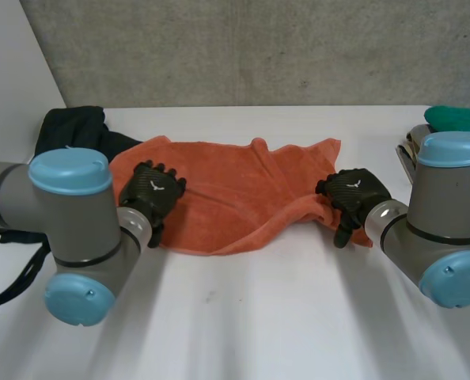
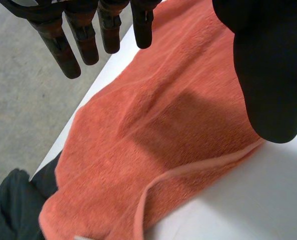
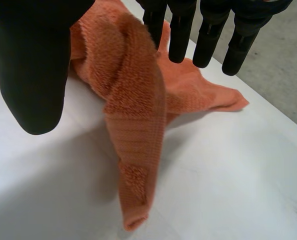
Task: Fold the laundry.
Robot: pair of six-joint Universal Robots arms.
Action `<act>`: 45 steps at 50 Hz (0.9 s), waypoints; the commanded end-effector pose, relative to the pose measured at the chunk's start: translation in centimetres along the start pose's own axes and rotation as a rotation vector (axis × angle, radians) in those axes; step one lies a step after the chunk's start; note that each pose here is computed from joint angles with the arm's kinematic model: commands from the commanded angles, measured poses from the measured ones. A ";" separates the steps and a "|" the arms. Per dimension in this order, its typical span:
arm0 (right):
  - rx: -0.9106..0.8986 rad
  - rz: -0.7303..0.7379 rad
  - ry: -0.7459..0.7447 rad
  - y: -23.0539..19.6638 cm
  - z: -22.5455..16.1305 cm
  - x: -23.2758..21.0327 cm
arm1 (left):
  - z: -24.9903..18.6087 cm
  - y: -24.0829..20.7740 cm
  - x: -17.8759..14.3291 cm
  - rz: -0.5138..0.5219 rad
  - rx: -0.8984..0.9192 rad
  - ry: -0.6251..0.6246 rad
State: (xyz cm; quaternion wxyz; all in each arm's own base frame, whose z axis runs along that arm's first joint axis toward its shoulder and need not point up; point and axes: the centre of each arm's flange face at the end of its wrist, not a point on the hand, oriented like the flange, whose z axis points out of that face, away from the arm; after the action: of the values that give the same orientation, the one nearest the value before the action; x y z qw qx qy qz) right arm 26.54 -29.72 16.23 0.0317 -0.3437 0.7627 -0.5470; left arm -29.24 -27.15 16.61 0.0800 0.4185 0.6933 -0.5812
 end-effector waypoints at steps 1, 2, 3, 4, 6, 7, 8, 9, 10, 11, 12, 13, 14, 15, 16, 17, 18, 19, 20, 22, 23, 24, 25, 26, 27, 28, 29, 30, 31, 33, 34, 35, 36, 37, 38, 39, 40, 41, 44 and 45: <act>-0.002 0.025 0.015 0.1 0.2 0.1 | 0.4 0.8 -3.5 -0.073 -0.032 -0.075; -0.003 0.025 0.010 0.2 0.2 0.0 | 0.6 1.3 -4.4 -0.102 -0.046 -0.087; -0.005 0.022 0.001 0.3 0.3 -0.2 | 0.7 1.6 -4.8 -0.118 -0.054 -0.089; -0.004 0.021 -0.005 0.3 0.3 -0.3 | 0.8 1.9 -5.3 -0.134 -0.060 -0.090; -0.004 0.024 -0.012 0.4 0.3 -0.4 | 1.1 2.8 -6.1 -0.179 -0.073 -0.072; -0.007 0.025 -0.014 0.4 0.3 -0.4 | 1.3 3.2 -6.4 -0.196 -0.077 -0.065; -0.005 0.024 -0.015 0.4 0.3 -0.5 | 1.4 3.7 -6.6 -0.210 -0.083 -0.052; -0.006 0.022 -0.016 0.5 0.3 -0.5 | 1.5 4.0 -6.7 -0.226 -0.087 -0.039; -0.006 0.022 -0.019 0.5 0.3 -0.6 | 1.7 4.8 -6.9 -0.252 -0.097 -0.009; -0.006 0.021 -0.020 0.4 0.3 -0.7 | 1.8 5.1 -6.9 -0.260 -0.099 0.008; -0.006 0.023 -0.020 0.4 0.3 -0.7 | 1.9 5.5 -6.9 -0.271 -0.104 0.023; -0.005 0.024 -0.022 0.4 0.3 -0.7 | 2.0 5.8 -7.0 -0.278 -0.107 0.031; -0.003 0.024 -0.023 0.4 0.3 -0.7 | 2.3 6.5 -6.9 -0.289 -0.115 0.054; -0.001 0.024 -0.023 0.4 0.3 -0.7 | 2.5 6.8 -6.9 -0.293 -0.119 0.061; -0.004 0.026 -0.026 0.5 0.3 -0.7 | 2.7 7.2 -6.9 -0.298 -0.123 0.066; -0.002 0.027 -0.027 0.5 0.3 -0.7 | 2.9 7.5 -6.9 -0.299 -0.126 0.069; -0.001 0.030 -0.030 0.5 0.3 -0.8 | 3.3 8.0 -6.9 -0.304 -0.134 0.067; -0.001 0.033 -0.030 0.5 0.3 -0.8 | 3.5 8.3 -7.0 -0.306 -0.138 0.064; 0.001 0.035 -0.031 0.4 0.3 -0.8 | 3.7 8.4 -7.0 -0.306 -0.138 0.060; 0.001 0.044 -0.034 0.5 0.4 -0.8 | 4.4 8.8 -7.0 -0.307 -0.137 0.056; 0.002 0.047 -0.033 0.5 0.4 -0.8 | 4.5 8.9 -7.0 -0.308 -0.134 0.056; 0.000 0.051 -0.036 0.5 0.4 -0.9 | 4.7 9.0 -7.0 -0.310 -0.133 0.055; 0.003 0.052 -0.036 0.5 0.4 -0.9 | 4.8 9.0 -6.9 -0.312 -0.132 0.056; 0.005 0.056 -0.037 0.5 0.4 -0.9 | 5.1 9.0 -6.9 -0.311 -0.124 0.052; 0.008 0.058 -0.036 0.5 0.4 -0.8 | 5.3 9.1 -6.9 -0.310 -0.120 0.050; 0.010 0.059 -0.037 0.5 0.5 -0.8 | 5.4 9.1 -6.9 -0.309 -0.113 0.047; 0.010 0.060 -0.040 0.6 0.6 -1.0 | 5.8 9.1 -6.9 -0.308 -0.098 0.040; 0.010 0.061 -0.040 0.7 0.6 -1.0 | 5.9 9.0 -6.9 -0.307 -0.091 0.037; 0.010 0.062 -0.040 0.7 0.6 -1.0 | 6.1 9.1 -6.8 -0.307 -0.086 0.036; 0.011 0.061 -0.040 0.8 0.8 -1.1 | 6.4 9.1 -6.6 -0.298 -0.070 0.033; 0.011 0.062 -0.040 0.8 0.8 -1.0 | 6.5 9.1 -6.5 -0.293 -0.064 0.029; 0.015 0.061 -0.038 0.7 0.9 -1.0 | 6.7 9.1 -6.5 -0.291 -0.058 0.024; 0.019 0.060 -0.035 0.7 0.9 -1.0 | 6.9 8.9 -6.7 -0.281 -0.042 0.007; 0.021 0.058 -0.032 0.7 1.0 -0.9 | 7.0 8.9 -6.9 -0.279 -0.037 -0.006; 0.027 0.057 -0.027 0.5 1.0 -0.8 | 7.0 8.8 -7.2 -0.278 -0.030 -0.022; 0.034 0.053 -0.019 0.2 1.0 -0.6 | 6.9 8.5 -7.8 -0.271 -0.024 -0.060; 0.037 0.053 -0.013 0.1 1.0 -0.5 | 6.7 8.3 -8.1 -0.269 -0.024 -0.075; 0.042 0.057 -0.013 -0.1 1.1 -0.4 | 6.4 8.0 -8.4 -0.269 -0.017 -0.090; 0.056 0.054 -0.010 -1.0 0.8 0.3 | 5.0 6.2 -9.9 -0.262 0.030 -0.149; 0.063 0.052 -0.007 -1.5 0.6 0.6 | 4.0 4.8 -11.0 -0.253 0.073 -0.175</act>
State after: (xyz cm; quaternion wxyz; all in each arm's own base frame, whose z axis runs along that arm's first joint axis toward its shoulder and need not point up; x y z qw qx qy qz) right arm 27.30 -30.24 15.67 0.0606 -0.3271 0.7612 -0.5568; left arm -21.07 -36.99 13.45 0.0280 0.2998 0.7450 -0.5952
